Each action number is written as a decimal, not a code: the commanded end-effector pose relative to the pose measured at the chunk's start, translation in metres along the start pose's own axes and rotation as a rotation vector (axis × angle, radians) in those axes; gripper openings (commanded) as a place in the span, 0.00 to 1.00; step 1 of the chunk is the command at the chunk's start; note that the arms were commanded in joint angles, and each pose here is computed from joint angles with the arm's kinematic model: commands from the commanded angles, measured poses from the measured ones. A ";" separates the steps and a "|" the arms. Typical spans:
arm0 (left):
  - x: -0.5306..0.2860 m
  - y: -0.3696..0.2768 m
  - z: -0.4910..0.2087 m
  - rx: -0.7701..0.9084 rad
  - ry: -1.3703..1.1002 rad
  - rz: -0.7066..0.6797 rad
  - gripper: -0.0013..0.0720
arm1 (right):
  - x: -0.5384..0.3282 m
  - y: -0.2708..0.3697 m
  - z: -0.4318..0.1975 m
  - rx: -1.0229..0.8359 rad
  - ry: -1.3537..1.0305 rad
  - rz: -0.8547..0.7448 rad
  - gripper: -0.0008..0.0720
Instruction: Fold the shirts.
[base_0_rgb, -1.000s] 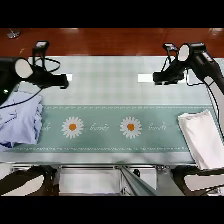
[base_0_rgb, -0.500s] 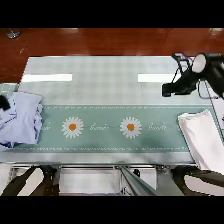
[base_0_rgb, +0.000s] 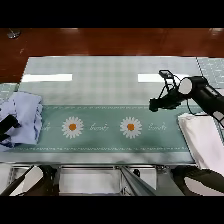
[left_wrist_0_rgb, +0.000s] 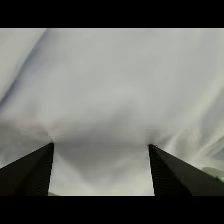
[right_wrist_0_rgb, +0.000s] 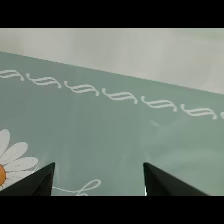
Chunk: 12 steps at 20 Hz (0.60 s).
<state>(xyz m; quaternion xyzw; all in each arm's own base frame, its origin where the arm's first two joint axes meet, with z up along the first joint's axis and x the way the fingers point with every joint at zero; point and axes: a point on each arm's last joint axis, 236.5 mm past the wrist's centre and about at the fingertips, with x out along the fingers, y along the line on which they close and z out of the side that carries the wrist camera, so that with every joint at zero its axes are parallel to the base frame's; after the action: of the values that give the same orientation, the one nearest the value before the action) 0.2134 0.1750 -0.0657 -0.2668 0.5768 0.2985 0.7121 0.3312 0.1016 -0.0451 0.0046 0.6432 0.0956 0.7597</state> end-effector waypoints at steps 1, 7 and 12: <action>0.021 -0.002 0.006 0.008 0.009 -0.001 0.98 | 0.003 0.018 0.003 -0.011 -0.027 0.016 0.88; 0.041 -0.038 -0.010 0.106 0.099 -0.073 0.05 | 0.003 0.024 0.008 0.027 -0.051 0.033 0.88; -0.082 -0.144 0.073 0.114 -0.218 -0.475 0.05 | -0.016 0.028 0.020 0.013 -0.084 0.040 0.88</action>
<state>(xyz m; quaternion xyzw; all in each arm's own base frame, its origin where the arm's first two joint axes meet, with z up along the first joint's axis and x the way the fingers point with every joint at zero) 0.2991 0.1421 -0.0457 -0.2933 0.5332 0.1883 0.7708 0.3397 0.1263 -0.0356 0.0250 0.6206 0.1020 0.7771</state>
